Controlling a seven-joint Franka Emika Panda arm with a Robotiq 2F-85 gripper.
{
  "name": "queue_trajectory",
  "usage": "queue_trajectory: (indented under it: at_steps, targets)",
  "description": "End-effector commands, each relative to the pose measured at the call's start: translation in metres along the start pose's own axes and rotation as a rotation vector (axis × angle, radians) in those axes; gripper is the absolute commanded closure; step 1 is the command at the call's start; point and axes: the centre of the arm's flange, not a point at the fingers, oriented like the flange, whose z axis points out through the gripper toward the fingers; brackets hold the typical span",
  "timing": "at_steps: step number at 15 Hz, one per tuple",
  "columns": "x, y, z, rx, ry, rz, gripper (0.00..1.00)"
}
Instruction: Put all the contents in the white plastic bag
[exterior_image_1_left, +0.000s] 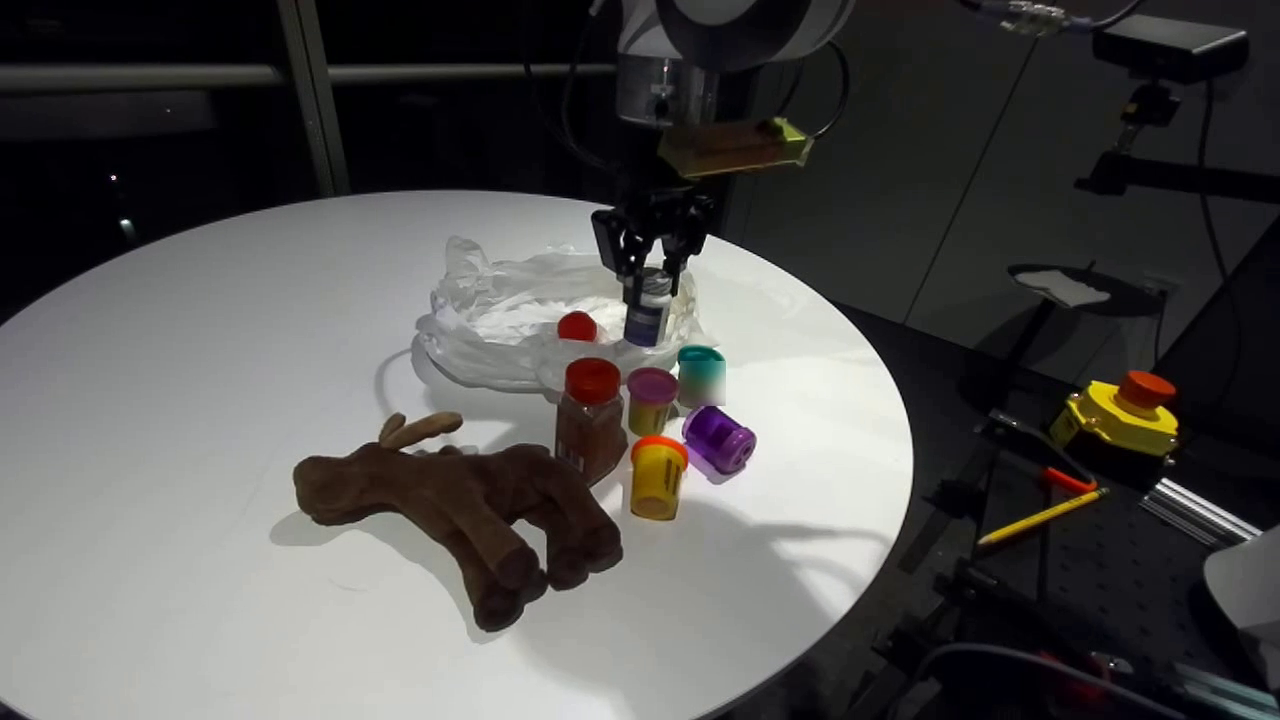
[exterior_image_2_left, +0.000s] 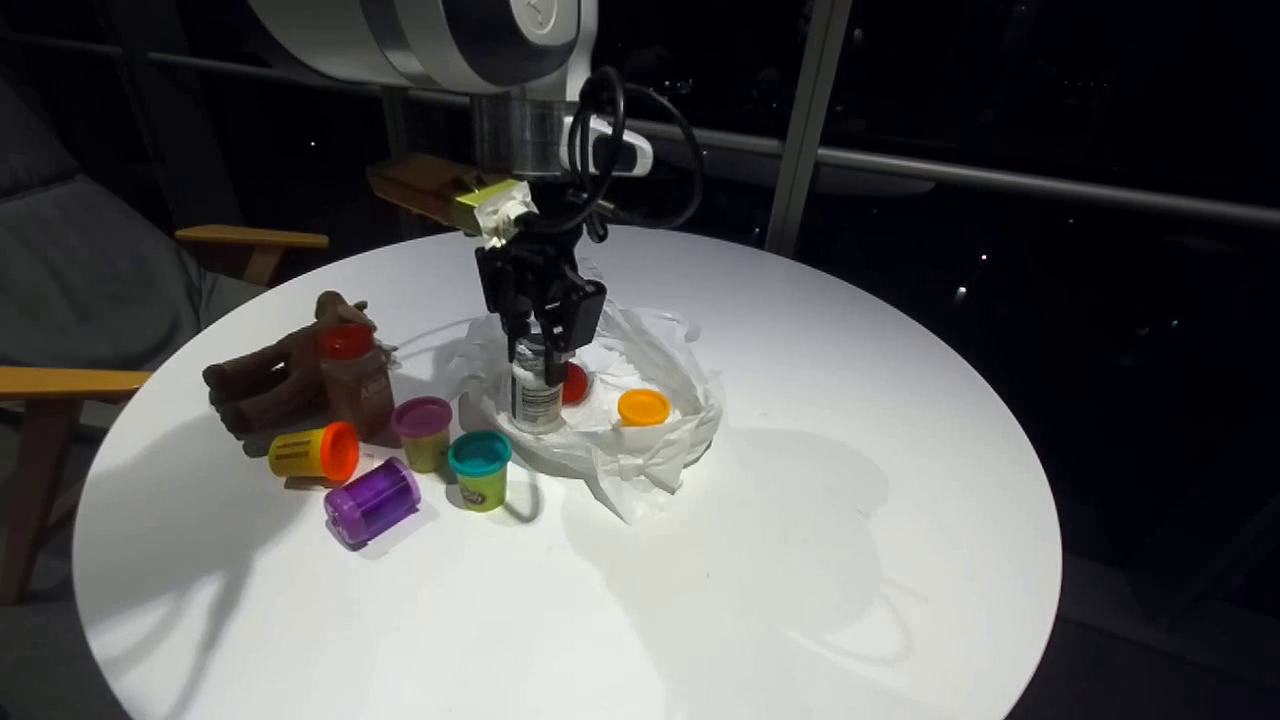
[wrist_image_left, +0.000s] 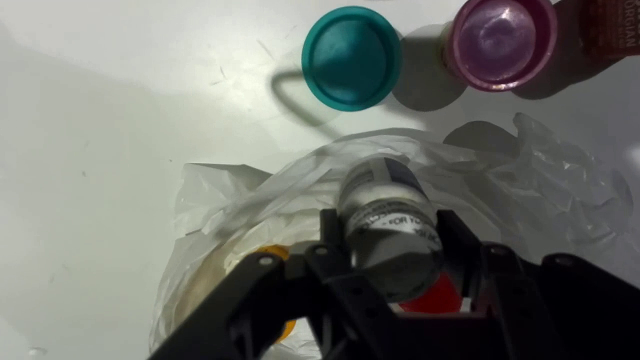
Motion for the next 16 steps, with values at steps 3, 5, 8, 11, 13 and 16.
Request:
queue_trajectory:
  at_steps: [3, 5, 8, 11, 13, 16]
  targets:
    - [0.014, -0.008, 0.0, 0.023, 0.065, 0.041, 0.79]
    - [0.015, -0.007, -0.002, 0.025, 0.085, 0.05, 0.79]
    - [0.019, -0.004, 0.0, 0.027, 0.124, 0.079, 0.79]
    - [0.023, -0.002, 0.01, 0.001, 0.148, 0.094, 0.79]
    - [0.023, -0.003, 0.02, -0.024, 0.146, 0.092, 0.79]
    - [0.022, -0.004, 0.032, -0.056, 0.12, 0.076, 0.79]
